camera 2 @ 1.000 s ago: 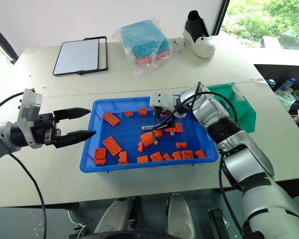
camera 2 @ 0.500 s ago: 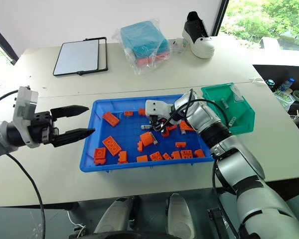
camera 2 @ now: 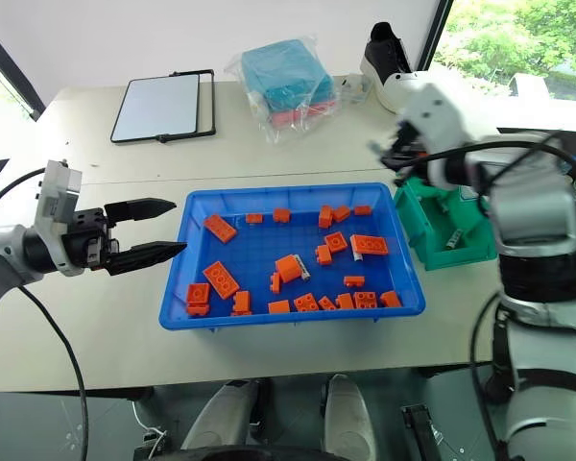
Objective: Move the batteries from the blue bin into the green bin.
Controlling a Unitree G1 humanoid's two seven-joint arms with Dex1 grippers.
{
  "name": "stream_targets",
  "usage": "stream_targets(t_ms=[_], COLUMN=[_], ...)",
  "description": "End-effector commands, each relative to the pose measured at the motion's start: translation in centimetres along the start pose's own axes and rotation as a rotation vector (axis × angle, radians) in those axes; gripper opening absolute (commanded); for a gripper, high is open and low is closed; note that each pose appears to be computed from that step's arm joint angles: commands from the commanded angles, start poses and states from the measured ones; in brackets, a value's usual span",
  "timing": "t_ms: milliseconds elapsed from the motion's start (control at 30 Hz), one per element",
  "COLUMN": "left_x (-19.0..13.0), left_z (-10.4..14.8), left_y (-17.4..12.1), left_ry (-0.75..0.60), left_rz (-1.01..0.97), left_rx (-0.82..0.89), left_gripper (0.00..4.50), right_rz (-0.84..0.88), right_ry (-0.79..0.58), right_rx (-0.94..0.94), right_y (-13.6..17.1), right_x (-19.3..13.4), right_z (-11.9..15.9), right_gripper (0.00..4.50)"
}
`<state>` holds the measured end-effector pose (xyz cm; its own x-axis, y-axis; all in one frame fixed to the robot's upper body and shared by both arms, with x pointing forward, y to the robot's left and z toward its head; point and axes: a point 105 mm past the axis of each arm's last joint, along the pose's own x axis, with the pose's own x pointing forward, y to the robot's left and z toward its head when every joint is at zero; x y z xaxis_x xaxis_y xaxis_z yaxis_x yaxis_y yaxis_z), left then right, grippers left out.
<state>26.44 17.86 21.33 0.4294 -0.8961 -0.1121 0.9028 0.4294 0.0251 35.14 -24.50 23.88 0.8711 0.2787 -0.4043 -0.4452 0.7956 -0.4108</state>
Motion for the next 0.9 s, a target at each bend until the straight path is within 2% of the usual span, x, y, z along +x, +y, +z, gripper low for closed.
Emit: stream_targets(t_ms=[33, 67, 133, 167, 267, 367, 433, 500, 600, 633, 767, 900], left_x=[0.3, 0.4, 0.6, 0.8, 1.1, 1.2, 1.2, 1.1, 1.0, 1.0, 0.8, 0.6], left_z=[0.8, 0.9, 1.1, 1.2, 1.4, 1.5, 1.5, 1.3, 1.1, 1.1, 1.3, 1.3], left_y=[0.1, 0.2, 0.4, 0.5, 0.7, 0.6, 0.5, 0.3, 0.0, 0.0, -0.1, 0.1], left_ry=[-0.018, -0.02, -0.024, -0.026, -0.029, -0.03, -0.029, -0.024, -0.018, -0.017, -0.012, -0.005], left_rz=[-0.023, -0.027, -0.035, -0.04, -0.05, -0.057, -0.059, -0.059, -0.057, -0.056, -0.055, -0.052], left_rx=[0.042, 0.043, 0.048, 0.051, 0.055, 0.056, 0.054, 0.048, 0.042, 0.042, 0.045, 0.048], left_gripper=[4.5, 4.5, 4.5, 4.5, 4.5, 4.5, 4.5, 4.5, 4.5, 4.5, 4.5, 4.5], right_rz=[-0.114, -0.125, -0.134, -0.135, -0.121, -0.032, 0.021, 0.137, 0.304, 0.323, 0.425, 0.458], right_ry=[0.027, 0.048, 0.066, 0.063, 0.012, -0.096, -0.114, -0.123, -0.048, -0.025, 0.03, 0.059], right_rx=[0.005, 0.008, 0.008, 0.003, -0.027, 0.0, 0.014, 0.114, 0.251, 0.266, 0.306, 0.321], right_y=[-1.6, -1.7, -1.5, -1.4, -1.1, 0.9, 2.3, 5.9, 11.9, 13.0, 16.6, 17.8], right_x=[-2.3, -2.5, -2.3, -2.1, -1.8, -2.0, -2.1, -1.7, -0.5, -0.2, 0.6, 1.4], right_z=[-1.1, -1.8, -2.7, -2.7, -1.5, 1.7, 2.5, 2.8, 1.0, 0.4, -1.3, -1.7], right_gripper=[0.05, 0.05, 1.11, 1.49, 2.96, 2.96, 2.96, 2.96, 2.96, 2.96, 2.96, 2.96])
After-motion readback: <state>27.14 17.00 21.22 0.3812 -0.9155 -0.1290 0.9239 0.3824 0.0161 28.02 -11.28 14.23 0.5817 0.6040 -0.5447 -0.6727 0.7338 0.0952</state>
